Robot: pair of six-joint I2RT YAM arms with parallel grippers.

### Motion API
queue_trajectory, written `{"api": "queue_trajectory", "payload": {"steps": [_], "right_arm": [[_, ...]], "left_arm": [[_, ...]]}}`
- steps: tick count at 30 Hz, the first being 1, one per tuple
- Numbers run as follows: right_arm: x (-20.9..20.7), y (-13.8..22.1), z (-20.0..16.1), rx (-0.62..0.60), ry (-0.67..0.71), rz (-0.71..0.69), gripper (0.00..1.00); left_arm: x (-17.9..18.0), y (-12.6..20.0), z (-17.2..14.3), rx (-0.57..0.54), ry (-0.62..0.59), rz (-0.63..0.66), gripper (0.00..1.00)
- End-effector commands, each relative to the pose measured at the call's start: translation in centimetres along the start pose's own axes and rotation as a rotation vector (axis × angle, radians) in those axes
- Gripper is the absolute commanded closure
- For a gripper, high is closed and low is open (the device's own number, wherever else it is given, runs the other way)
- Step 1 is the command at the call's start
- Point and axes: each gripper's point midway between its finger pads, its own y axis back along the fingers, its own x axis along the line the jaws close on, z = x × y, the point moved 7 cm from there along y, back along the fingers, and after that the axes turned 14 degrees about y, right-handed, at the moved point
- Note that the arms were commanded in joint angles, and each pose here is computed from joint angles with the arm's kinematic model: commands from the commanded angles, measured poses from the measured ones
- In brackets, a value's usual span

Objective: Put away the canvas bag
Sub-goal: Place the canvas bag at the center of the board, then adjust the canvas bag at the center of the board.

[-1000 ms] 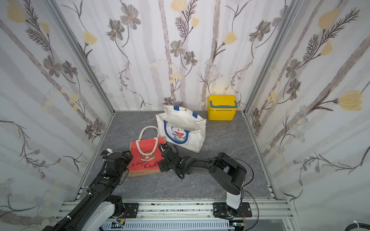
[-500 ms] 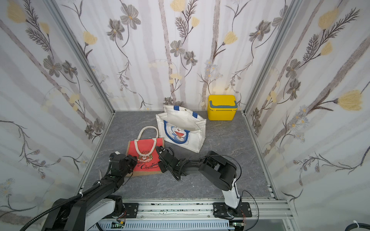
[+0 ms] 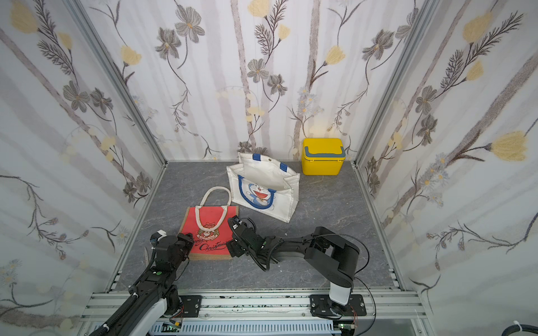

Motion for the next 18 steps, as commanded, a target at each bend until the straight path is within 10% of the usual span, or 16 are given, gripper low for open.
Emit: {"api": "queue_trajectory", "payload": {"steps": [1,8,18], "right_arm": [[-1.1,0.8,2.1,-0.121,0.035,-0.106,0.02],[-2.2,-1.1,5.3,-0.109,0.041,-0.137,0.0],[-1.5,-2.8,7.3,-0.227,0.035,-0.021,0.0]], "left_arm": [[-2.7,0.5,0.5,-0.016,-0.085,-0.102,0.62],[-6.7,0.7,1.1,-0.02,-0.153,-0.192,0.0],[-6.2,-1.8,0.9,0.004,-0.117,-0.095,0.0]]}}
